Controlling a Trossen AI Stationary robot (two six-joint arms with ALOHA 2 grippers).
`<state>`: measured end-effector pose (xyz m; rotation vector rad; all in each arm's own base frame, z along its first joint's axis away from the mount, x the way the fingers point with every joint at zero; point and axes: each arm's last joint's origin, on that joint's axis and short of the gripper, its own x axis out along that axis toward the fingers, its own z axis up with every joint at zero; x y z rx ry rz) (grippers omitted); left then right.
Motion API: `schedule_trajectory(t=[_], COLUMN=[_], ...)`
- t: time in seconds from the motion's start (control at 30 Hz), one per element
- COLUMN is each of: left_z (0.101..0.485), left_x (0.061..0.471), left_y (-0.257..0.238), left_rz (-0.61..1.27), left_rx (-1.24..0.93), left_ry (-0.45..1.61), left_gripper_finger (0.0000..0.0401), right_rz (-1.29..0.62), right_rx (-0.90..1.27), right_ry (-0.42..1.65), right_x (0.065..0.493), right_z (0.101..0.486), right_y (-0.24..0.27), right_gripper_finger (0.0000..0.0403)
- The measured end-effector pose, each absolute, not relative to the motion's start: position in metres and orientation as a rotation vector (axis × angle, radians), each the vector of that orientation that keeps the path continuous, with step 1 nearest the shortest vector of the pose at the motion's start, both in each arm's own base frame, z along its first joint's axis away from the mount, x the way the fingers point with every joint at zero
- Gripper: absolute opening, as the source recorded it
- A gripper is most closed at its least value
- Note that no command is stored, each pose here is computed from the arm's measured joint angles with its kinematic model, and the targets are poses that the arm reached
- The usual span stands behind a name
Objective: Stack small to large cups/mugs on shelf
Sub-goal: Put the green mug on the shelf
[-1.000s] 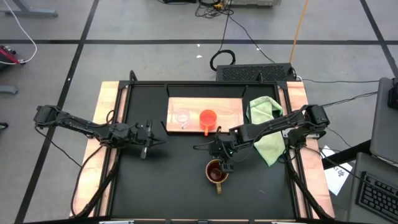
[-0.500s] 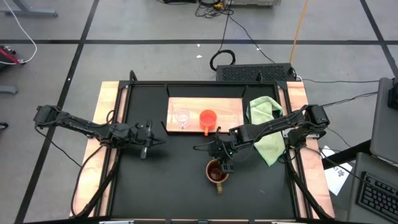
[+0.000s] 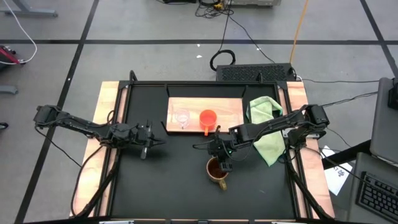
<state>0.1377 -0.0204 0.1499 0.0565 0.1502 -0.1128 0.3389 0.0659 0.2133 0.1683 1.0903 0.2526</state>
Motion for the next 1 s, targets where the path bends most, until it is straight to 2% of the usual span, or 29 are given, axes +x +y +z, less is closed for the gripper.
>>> schedule_trajectory(t=[0.23, 0.57, 0.73, 1.0], left_z=[0.149, 0.149, 0.149, 0.149], left_x=[0.138, 0.138, 0.138, 0.138], left_y=[-0.020, -0.020, -0.020, -0.020], left_rz=[-0.113, -0.113, -0.113, -0.113], left_rx=[0.056, 0.056, 0.056, 0.056], left_ry=[0.157, 0.158, 0.163, 0.162], left_gripper_finger=[0.0003, 0.0003, 0.0003, 0.0003], right_rz=[0.265, 0.269, 0.181, 0.084], right_rx=[0.154, 0.109, 0.110, 0.190], right_ry=[1.069, 0.972, 0.935, 0.948], right_x=[0.337, 0.323, 0.311, 0.276], right_z=[0.219, 0.250, 0.260, 0.249], right_y=[0.066, 0.063, 0.058, 0.044], right_gripper_finger=[0.0025, 0.0025, 0.0025, 0.0025])
